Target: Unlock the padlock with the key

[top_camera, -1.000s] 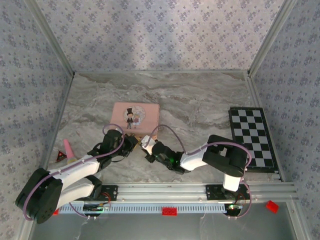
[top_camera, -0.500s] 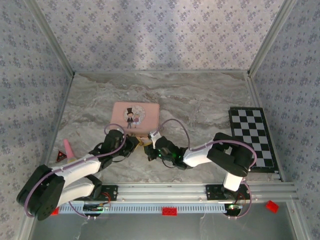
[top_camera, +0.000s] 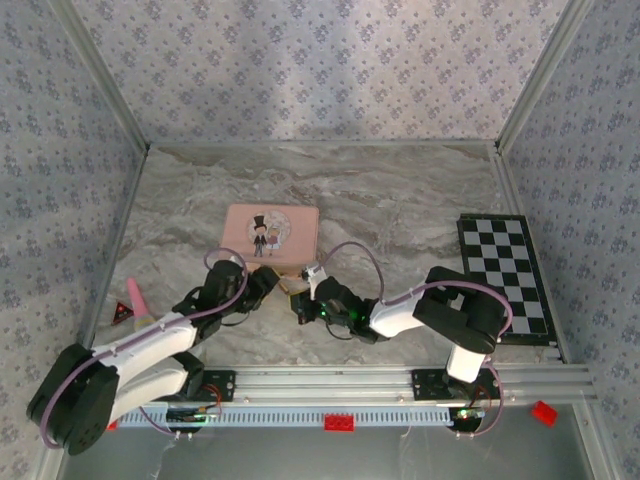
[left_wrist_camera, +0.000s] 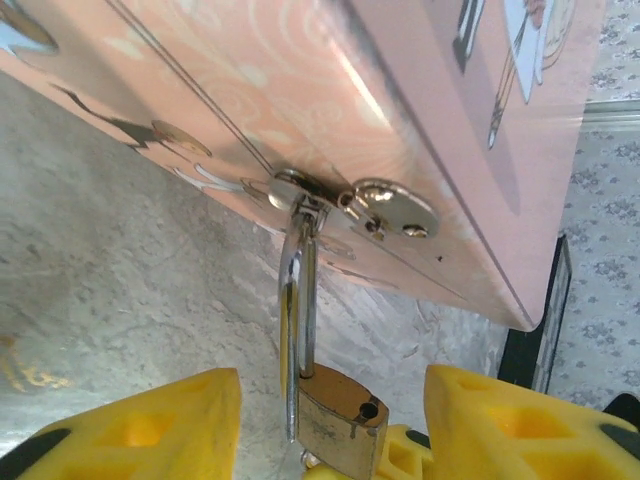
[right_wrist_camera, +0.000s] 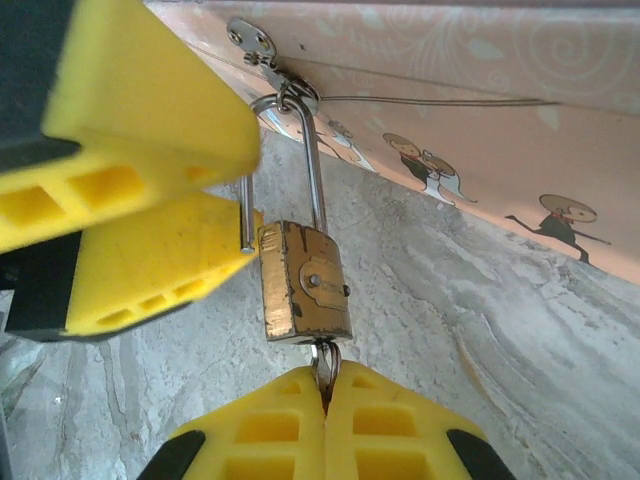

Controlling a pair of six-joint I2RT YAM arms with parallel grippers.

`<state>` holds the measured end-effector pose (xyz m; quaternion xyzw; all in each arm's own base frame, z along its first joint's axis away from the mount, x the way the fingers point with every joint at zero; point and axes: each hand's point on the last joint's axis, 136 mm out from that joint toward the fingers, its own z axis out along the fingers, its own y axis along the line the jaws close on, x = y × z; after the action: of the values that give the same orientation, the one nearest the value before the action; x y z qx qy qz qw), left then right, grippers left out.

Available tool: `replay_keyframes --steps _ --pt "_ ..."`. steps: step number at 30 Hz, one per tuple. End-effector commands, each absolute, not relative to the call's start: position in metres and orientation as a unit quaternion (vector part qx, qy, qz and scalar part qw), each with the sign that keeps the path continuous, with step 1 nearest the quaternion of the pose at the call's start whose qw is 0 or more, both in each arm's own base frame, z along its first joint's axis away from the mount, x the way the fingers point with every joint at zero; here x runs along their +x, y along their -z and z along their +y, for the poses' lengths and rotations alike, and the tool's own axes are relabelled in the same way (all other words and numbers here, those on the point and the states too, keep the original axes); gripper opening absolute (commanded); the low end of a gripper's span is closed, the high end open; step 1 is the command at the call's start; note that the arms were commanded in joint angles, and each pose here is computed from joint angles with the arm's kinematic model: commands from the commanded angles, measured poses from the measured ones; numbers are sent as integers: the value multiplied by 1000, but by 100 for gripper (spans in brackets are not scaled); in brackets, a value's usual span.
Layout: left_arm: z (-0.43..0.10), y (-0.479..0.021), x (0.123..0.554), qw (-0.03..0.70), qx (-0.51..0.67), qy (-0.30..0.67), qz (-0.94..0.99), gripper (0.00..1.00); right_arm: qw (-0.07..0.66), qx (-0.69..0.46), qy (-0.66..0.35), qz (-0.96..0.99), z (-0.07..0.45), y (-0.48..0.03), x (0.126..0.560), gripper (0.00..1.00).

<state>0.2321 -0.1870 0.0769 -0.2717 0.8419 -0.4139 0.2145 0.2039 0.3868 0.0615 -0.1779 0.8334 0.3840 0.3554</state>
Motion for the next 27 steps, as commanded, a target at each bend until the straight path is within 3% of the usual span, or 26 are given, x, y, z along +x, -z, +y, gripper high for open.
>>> replay_keyframes --steps 1,9,19,20,23,27 --pt "-174 -80 233 230 -277 399 843 56 358 -155 -400 829 383 -69 204 0" --pt "-150 -92 231 269 -270 378 844 68 352 -112 -403 837 364 -58 206 0" --pt "-160 -109 234 283 -215 390 849 72 368 -93 -378 845 323 -60 236 0" --pt "-159 -109 234 284 -212 385 852 72 372 -107 -373 843 325 -64 235 2" --pt "-154 -112 235 296 -203 366 859 72 386 -161 -345 840 335 -74 228 25" --pt "-141 -125 240 318 -185 333 868 73 407 -228 -310 828 349 -91 221 37"
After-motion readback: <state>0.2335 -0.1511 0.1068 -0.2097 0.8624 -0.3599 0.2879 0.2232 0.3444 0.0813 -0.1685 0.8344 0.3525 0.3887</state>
